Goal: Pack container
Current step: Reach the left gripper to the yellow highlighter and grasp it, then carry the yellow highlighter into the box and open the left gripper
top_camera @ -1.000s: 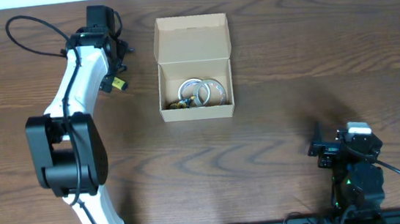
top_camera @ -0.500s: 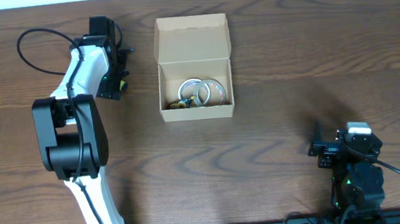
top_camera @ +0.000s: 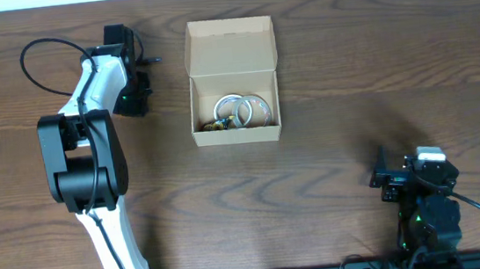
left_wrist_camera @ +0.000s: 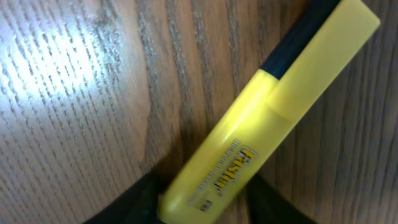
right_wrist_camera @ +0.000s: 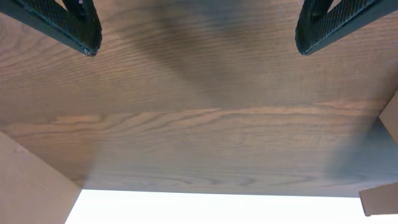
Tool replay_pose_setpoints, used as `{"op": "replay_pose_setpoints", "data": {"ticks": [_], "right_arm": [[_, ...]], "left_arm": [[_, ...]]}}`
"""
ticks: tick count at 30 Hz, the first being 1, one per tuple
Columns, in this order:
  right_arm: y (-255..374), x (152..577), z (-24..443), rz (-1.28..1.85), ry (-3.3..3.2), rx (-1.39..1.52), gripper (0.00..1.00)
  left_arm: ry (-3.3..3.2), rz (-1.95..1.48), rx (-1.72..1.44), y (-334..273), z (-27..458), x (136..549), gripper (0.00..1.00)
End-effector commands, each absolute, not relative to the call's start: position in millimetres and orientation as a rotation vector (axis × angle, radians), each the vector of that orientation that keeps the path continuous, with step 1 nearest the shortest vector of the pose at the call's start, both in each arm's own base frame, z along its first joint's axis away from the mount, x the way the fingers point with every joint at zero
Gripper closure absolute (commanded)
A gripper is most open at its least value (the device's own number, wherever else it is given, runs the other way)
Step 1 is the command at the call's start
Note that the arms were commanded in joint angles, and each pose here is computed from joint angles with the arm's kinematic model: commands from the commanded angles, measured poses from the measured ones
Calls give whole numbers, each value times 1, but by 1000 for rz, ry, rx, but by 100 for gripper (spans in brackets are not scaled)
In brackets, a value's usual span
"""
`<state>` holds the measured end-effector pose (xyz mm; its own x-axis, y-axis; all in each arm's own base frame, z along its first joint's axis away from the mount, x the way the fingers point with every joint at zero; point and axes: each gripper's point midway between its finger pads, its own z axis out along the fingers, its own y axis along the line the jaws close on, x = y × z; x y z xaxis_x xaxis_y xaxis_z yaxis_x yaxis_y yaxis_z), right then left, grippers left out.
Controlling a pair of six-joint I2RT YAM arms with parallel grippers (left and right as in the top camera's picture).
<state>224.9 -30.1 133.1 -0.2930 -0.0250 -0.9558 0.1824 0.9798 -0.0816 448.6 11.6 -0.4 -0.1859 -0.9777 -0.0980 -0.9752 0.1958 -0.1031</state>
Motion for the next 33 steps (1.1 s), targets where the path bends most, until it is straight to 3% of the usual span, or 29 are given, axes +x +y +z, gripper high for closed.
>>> {"op": "replay_pose_setpoints", "data": {"ticks": [1,4,11,22,28,33], "right_arm": [[-32,225,132,-197,1855,138,1],[-32,224,133,-198,1855,139,1],[-32,225,132,-197,1855,138,1],[-32,224,132,-197,1855,139,1],[-32,225,132,-197,1855,138,1],[-32,224,133,-198,1855,139,1]], "left_arm": [[2337,-18,-1929,11,-13,448,62],[2360,-18,-1901,11,-13,448,71],[2374,-48,-1844,10,1,452,81],[2341,-143,-1443,-3,115,466,82],[2434,-230,-1039,-77,169,455,81],[2547,-272,-788,-156,171,428,80]]}}
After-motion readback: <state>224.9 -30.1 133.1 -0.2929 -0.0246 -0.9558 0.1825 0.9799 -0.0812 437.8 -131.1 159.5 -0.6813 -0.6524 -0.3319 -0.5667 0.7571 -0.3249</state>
